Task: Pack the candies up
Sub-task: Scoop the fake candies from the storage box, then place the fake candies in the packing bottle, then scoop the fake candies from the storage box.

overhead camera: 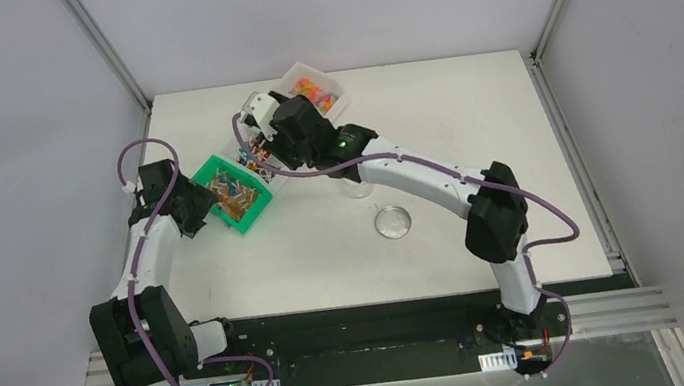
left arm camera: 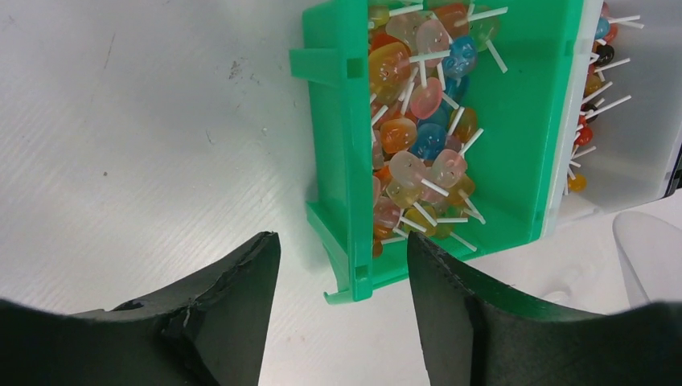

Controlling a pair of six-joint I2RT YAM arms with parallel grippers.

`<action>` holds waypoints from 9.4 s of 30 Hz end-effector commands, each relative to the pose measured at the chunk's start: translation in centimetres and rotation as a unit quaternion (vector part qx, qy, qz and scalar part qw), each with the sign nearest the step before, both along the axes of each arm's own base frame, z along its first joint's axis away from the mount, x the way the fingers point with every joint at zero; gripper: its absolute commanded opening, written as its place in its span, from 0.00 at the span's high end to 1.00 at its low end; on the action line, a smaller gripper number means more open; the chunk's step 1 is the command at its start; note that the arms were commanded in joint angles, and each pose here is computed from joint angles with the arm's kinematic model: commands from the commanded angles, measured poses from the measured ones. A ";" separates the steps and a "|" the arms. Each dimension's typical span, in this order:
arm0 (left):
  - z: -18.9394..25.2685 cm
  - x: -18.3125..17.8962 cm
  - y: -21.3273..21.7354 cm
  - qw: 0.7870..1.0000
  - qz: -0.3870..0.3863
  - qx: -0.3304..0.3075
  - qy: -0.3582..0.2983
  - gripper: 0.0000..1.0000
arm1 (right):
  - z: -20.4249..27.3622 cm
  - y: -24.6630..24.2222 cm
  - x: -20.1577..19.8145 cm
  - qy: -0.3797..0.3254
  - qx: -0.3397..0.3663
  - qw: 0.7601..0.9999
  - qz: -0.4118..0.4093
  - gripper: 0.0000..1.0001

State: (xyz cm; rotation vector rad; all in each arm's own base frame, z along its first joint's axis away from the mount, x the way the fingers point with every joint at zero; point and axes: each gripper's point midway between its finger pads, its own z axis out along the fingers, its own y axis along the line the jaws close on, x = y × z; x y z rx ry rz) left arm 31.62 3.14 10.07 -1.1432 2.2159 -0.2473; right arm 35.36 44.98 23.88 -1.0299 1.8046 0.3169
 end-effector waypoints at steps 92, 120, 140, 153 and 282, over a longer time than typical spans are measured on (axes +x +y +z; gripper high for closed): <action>6.5 -0.9 -5.9 0.971 -0.184 -0.054 -0.141 0.01 | -4.2 1.2 2.1 -0.076 0.100 0.991 -0.047 1.00; 9.4 -3.9 -9.6 0.933 -0.290 -0.011 -0.214 0.05 | 5.2 -9.1 -1.6 -0.157 0.180 0.970 -0.050 1.00; 9.0 -4.1 -10.2 0.927 -0.308 -0.018 -0.212 0.05 | 2.4 -20.7 -6.2 -0.122 0.024 0.989 -0.084 1.00; 9.0 -4.2 -10.3 0.927 -0.308 -0.017 -0.213 0.05 | -0.7 -23.3 -8.1 -0.061 -0.069 0.993 -0.080 1.00; 5.6 -0.2 -2.3 0.991 -0.046 0.067 -0.105 0.13 | 6.0 1.1 -3.7 -0.065 0.080 0.993 0.054 1.00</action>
